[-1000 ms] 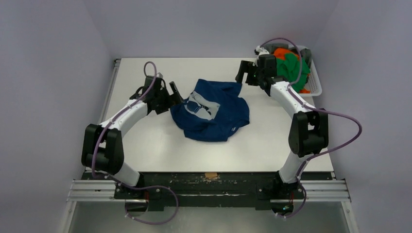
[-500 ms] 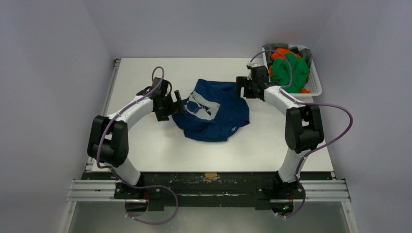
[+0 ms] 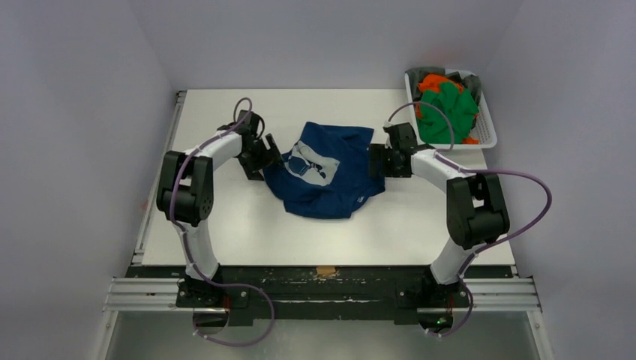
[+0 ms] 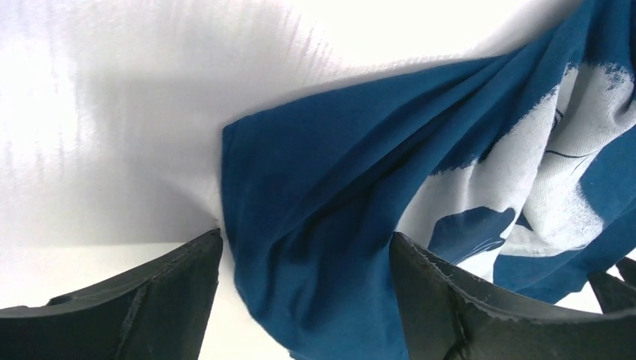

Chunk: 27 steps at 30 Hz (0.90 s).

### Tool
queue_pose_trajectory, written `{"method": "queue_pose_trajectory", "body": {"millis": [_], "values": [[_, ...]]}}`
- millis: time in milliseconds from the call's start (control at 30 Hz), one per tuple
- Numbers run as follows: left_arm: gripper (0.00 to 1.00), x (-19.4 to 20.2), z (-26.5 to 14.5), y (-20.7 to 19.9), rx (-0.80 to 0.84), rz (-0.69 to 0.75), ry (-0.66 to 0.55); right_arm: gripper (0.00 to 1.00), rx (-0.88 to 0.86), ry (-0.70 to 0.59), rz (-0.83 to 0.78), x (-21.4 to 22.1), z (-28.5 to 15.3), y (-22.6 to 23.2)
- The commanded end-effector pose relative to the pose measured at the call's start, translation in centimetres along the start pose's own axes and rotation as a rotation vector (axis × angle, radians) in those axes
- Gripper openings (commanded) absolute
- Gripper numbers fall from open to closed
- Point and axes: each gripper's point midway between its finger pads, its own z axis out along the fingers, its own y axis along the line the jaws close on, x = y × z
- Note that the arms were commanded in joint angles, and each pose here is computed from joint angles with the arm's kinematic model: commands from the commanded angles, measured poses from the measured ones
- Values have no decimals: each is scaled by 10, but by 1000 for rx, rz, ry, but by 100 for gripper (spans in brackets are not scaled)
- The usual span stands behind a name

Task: Fold and stack the t-shirts
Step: Flatten out the tshirt

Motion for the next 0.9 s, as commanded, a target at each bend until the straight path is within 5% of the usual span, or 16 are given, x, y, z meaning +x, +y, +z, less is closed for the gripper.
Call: {"method": "queue_pose_trajectory", "body": {"millis": [0,100,233,367,567,867], "values": [[76,18,16,-8,-31,-27,84,83,-62,13,27,12,-10,12],[59,24,24,-14,-36,-18,99,83,-54,30,33,21,-9,9],[2,27,27,-19,-28,-6,104,82,-36,26,36,26,-2,4],[0,25,14,-17,-39,17,58,66,-75,42,40,27,7,12],[0,24,-20,-22,17,62,-45,3,-205,-16,16,4,0,42],[0,-1,-143,-80,305,199,-336,0,-235,-482,-17,-121,-112,59]]}}
